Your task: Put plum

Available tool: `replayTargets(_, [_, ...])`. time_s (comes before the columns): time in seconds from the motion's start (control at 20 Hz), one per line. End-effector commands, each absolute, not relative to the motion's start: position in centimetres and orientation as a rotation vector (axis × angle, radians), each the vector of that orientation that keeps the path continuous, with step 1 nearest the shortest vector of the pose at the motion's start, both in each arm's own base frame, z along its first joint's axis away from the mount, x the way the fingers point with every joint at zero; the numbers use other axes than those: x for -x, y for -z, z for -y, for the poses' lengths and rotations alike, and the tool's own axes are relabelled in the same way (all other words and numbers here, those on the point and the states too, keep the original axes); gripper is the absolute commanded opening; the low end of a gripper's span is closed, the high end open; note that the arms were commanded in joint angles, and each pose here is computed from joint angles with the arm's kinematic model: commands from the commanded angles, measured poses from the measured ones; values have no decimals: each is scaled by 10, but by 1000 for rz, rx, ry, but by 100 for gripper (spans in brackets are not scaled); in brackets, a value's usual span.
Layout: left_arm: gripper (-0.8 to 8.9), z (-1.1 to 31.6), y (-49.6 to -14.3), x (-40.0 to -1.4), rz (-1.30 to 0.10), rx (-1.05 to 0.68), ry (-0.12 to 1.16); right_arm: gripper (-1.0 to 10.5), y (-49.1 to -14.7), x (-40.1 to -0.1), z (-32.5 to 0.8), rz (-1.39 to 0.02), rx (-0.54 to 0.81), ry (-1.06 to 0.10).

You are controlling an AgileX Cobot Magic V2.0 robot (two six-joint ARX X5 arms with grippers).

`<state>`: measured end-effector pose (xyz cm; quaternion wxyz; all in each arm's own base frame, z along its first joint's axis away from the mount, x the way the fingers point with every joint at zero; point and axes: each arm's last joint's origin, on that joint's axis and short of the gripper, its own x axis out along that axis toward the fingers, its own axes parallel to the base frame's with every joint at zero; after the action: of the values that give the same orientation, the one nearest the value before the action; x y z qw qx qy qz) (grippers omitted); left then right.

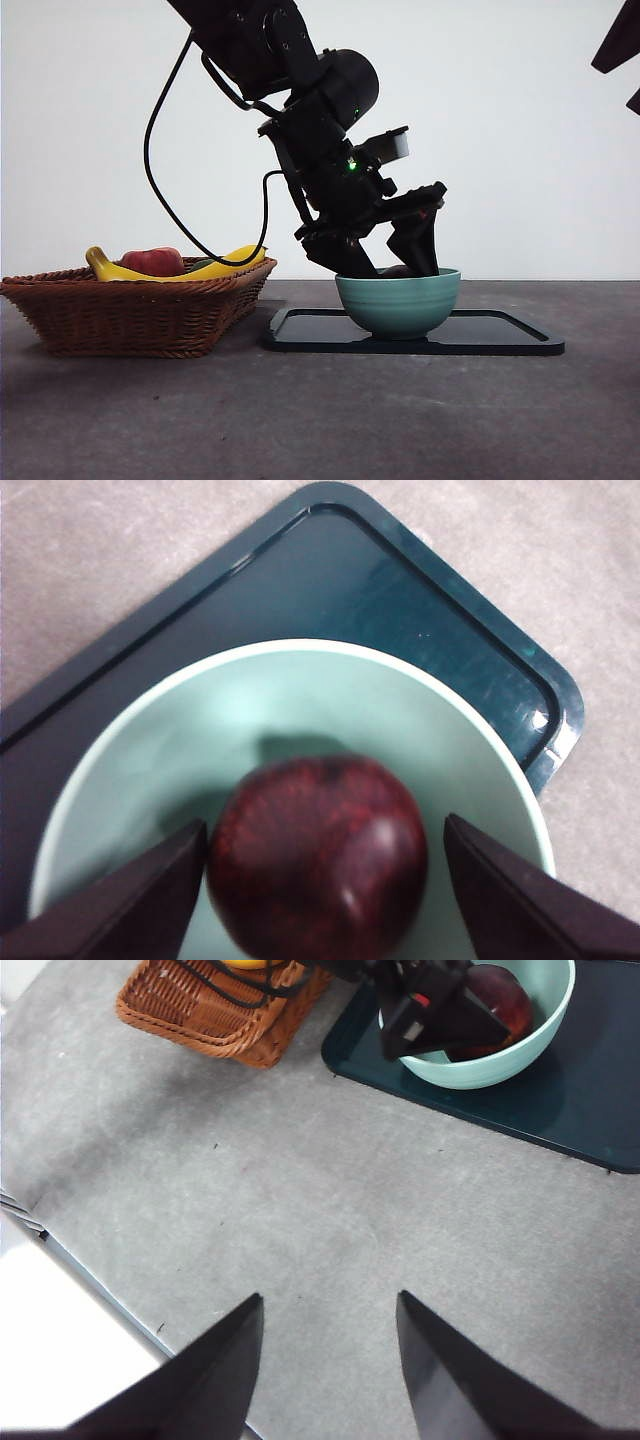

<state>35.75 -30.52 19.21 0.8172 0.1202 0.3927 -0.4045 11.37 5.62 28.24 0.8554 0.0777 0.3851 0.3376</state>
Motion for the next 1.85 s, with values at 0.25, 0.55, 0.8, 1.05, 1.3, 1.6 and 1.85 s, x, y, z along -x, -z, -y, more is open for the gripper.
replayTargets(0.25, [267,316,-185,-358,-826,-280,882,213,-285,-114,-57,-805,-170,-716])
replayTargets(0.55, [208,316,-192,-358,-827,-279,881,213,-285,-114,-57,-803,-170,-716])
replayTargets(0.8, [216,310,-237,-357,-727,-250,883,213,-285,-114,-57,-800,-169,-717])
replayTargets(1.05, [217,284,-301,-345,-615,-211,865,213,-285,-115,-57,-797,-163,-719])
replayTargets(1.3, [218,225,-378,-314,-551,-152,795,213,-285,-114,-57,-795,-160,-721])
replayTargets(1.6, [220,141,-449,-252,-502,-72,673,213,-285,-114,-57,-792,-160,-721])
replayTargets(1.85, [223,103,-448,-230,-561,-70,493,213,-286,-115,-58,-786,-160,-722])
